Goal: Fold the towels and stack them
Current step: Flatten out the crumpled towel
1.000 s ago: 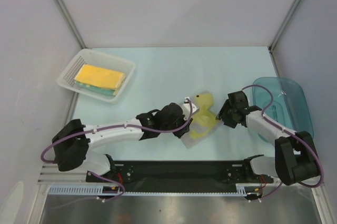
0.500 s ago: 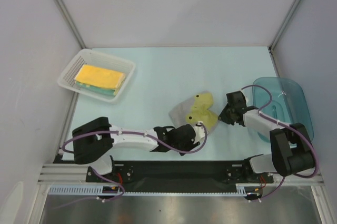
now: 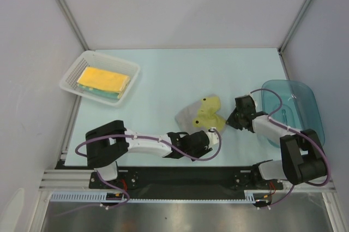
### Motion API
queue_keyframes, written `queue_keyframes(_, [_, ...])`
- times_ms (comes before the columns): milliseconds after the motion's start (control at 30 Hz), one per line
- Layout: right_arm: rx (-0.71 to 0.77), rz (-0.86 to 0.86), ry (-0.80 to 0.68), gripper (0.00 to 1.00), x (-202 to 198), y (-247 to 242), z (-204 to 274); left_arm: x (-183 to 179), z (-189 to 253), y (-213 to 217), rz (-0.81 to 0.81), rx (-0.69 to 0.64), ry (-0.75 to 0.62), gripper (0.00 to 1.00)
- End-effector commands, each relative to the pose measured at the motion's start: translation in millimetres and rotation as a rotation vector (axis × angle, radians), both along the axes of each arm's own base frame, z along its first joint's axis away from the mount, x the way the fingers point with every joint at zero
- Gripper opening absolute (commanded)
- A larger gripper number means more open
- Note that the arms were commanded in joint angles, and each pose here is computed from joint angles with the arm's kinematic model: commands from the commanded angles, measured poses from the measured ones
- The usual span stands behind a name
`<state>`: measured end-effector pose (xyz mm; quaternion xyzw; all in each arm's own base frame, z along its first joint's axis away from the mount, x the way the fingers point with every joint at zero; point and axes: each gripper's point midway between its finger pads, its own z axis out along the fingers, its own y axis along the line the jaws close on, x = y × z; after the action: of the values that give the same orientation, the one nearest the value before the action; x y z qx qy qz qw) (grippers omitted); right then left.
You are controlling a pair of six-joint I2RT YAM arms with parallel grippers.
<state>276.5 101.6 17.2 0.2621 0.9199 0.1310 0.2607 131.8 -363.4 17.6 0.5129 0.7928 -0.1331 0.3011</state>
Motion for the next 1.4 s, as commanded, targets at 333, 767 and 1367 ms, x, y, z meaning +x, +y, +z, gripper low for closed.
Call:
queue_keyframes(333, [-0.001,-0.013,-0.045,0.00,-7.1,-6.3,23.3,12.8,-10.9,17.2,0.092,0.148,-0.043,0.00])
queue_keyframes(767, [0.110,0.005,-0.489,0.00,13.3,0.9,214.5,15.6,198.4,3.0,0.038,-0.152,-0.139,0.00])
queue_keyframes(1367, [0.284,-0.129,-1.254,0.00,-96.2,-53.3,472.4,-26.7,438.3,7.6,-0.105,-0.523,-0.253,0.00])
